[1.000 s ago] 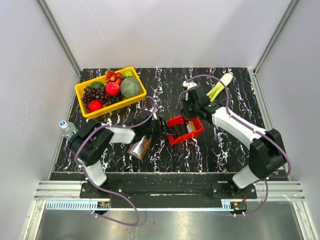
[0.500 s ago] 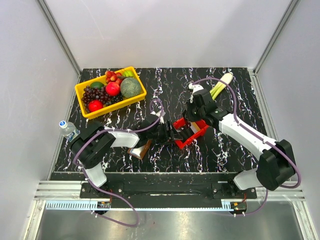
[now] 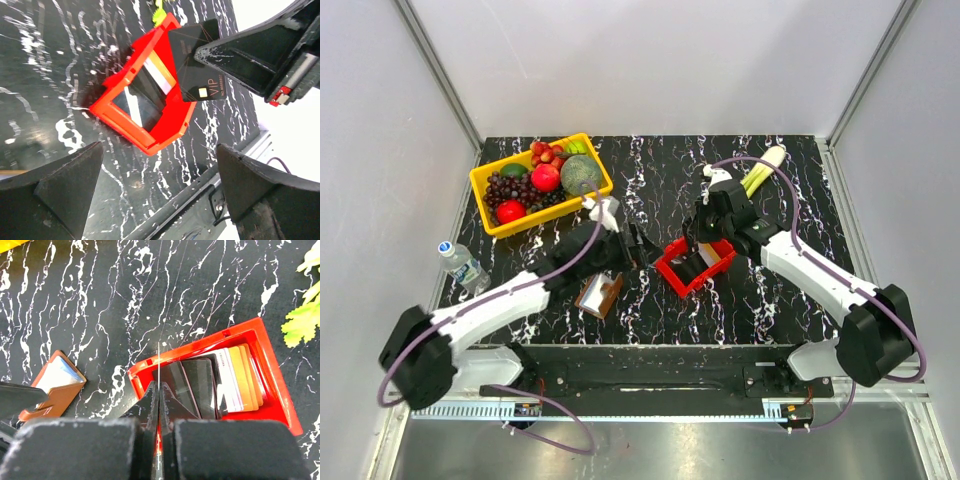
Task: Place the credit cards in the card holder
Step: Pick up the credit card from the storage box.
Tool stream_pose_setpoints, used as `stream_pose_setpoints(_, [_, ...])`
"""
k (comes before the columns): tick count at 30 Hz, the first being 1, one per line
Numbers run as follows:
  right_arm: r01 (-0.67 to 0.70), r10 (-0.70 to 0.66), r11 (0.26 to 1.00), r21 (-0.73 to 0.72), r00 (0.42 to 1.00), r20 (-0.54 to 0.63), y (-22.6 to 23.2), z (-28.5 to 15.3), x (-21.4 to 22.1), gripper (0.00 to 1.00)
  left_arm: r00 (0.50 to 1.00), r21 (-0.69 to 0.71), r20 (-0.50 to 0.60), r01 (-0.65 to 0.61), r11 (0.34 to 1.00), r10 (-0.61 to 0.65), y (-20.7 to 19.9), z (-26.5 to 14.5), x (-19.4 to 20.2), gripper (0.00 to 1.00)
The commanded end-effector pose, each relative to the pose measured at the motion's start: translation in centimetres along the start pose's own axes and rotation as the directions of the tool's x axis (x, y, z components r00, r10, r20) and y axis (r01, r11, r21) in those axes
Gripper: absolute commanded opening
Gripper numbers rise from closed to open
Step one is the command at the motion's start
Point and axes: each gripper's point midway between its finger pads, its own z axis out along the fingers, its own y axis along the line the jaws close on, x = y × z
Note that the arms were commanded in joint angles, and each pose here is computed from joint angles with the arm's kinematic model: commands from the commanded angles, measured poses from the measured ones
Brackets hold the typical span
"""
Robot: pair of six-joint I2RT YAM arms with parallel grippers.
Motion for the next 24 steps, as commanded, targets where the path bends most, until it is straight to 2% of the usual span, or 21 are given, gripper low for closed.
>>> stream_pose_setpoints(1, [-0.039,0.042,0.996,-0.083,0.999,0.033,1.7,-0.2,-1.1,0.00,0.989,-0.230,0.115,-0.064,0.971,0.092,4.8,-4.3,-1.4,0.99])
stream_pose_setpoints(5, [-0.049,0.050,0.993,-0.105,0.999,0.008,2.1,0.2,-0.4,0.00,0.987,-0.355,0.140,-0.028,0.935,0.082,9.7,-7.3,-0.8,0.99])
stream_pose_setpoints(13, [-0.041,0.039,0.990,-0.138,0.999,-0.017,3.1,0.8,0.2,0.00,0.996,-0.343,0.087,0.018,0.939,0.012,13.7,-6.8,1.8,0.99])
stream_pose_setpoints(20, [-0.040,0.035,0.988,-0.151,0.999,-0.041,3.6,1.2,1.0,0.00,0.999,-0.324,0.029,0.035,0.945,-0.027,15.4,-5.2,3.2,0.99])
stream_pose_setpoints(24, [-0.046,0.038,0.987,-0.156,0.998,-0.055,3.8,1.5,1.6,0.00,0.999,-0.280,-0.005,0.031,0.960,-0.033,14.7,-4.6,3.5,0.99])
